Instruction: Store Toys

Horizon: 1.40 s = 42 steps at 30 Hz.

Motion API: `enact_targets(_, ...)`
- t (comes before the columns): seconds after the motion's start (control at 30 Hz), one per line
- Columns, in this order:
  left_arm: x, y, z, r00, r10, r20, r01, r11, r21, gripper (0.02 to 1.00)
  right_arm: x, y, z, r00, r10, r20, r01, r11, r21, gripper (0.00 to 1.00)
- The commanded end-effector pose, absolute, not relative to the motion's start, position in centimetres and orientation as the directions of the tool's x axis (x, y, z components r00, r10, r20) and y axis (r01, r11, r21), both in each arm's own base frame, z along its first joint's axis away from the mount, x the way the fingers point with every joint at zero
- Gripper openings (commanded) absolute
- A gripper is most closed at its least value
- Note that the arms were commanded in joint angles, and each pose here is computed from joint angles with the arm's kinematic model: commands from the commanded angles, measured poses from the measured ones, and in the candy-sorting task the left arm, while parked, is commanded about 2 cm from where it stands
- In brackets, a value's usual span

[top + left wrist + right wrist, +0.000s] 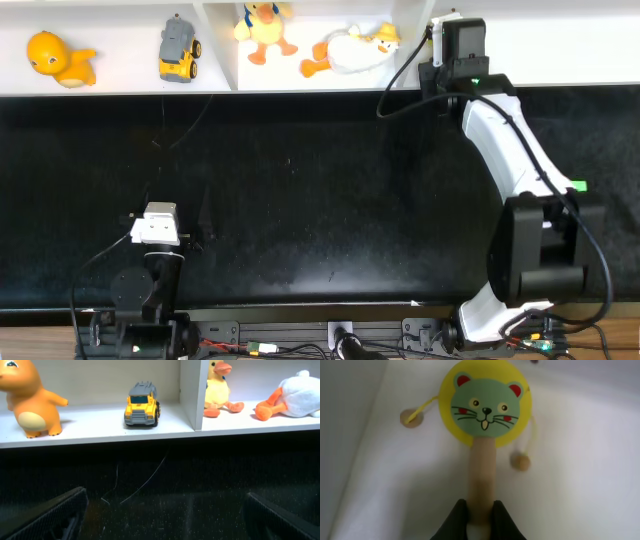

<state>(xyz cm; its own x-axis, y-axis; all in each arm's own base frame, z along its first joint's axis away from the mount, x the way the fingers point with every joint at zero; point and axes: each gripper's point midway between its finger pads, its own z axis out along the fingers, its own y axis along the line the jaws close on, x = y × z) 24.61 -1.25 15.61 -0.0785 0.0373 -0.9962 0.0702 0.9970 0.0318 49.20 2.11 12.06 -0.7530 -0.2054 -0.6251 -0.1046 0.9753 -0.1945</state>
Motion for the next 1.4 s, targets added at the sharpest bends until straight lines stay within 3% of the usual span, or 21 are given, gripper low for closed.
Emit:
enact_targets(0.03, 24.6, -1.1, 15.7, -0.072, 0.053, -0.996, 0.064, 0.997, 0.048, 0.998, 50.1, 2.1, 12.3, -0.746, -0.18, -0.641, -0.089, 0.981, -0.172, 0.299)
enact_targets(0.17, 24.6, -1.1, 15.7, -0.072, 0.053, -0.996, 0.064, 0.997, 0.048, 0.998, 50.0, 2.0, 12.4, -0.748, -0.169, -0.642, -0.081, 0.983, -0.165, 0.597)
enact_targets(0.53, 24.6, -1.1, 15.7, -0.072, 0.053, -0.996, 0.064, 0.997, 0.048, 0.998, 45.8, 1.7, 15.2, -0.759, -0.153, -0.633, -0.071, 0.986, -0.153, 0.987)
enact_targets(0.7, 24.6, -1.1, 15.7, -0.072, 0.053, -0.996, 0.064, 0.997, 0.048, 0.998, 38.9, 1.0, 15.2, -0.76, -0.154, -0.631, -0.066, 0.985, -0.161, 0.998)
enact_targets(0.8, 24.6, -1.1, 15.7, -0.072, 0.053, -0.996, 0.064, 0.997, 0.048, 0.998, 34.3, -0.6, 15.7, -0.774, -0.155, -0.614, -0.025, 0.976, -0.215, 0.998)
enact_targets(1.03, 24.6, -1.1, 15.7, -0.072, 0.053, -0.996, 0.064, 0.997, 0.048, 0.998, 25.1, -1.9, 15.9, -0.866, -0.162, -0.474, -0.047, 0.968, -0.246, 0.996)
enact_targets(1.2, 24.6, -1.1, 15.7, -0.072, 0.053, -0.996, 0.064, 0.997, 0.049, 0.998, 24.2, -1.9, 15.8, -0.875, -0.163, -0.457, -0.052, 0.968, -0.246, 0.993)
enact_targets(1.3, 24.6, -1.1, 15.7, -0.072, 0.053, -0.996, 0.064, 0.997, 0.048, 0.998, 26.2, 0.5, 16.3, -0.825, -0.138, -0.549, -0.085, 0.989, -0.121, 0.996)
enact_targets(1.4, 24.6, -1.1, 15.7, -0.072, 0.053, -0.996, 0.064, 0.997, 0.048, 0.998, 26.6, 1.5, 16.6, -0.803, -0.13, -0.582, -0.114, 0.991, -0.065, 0.998)
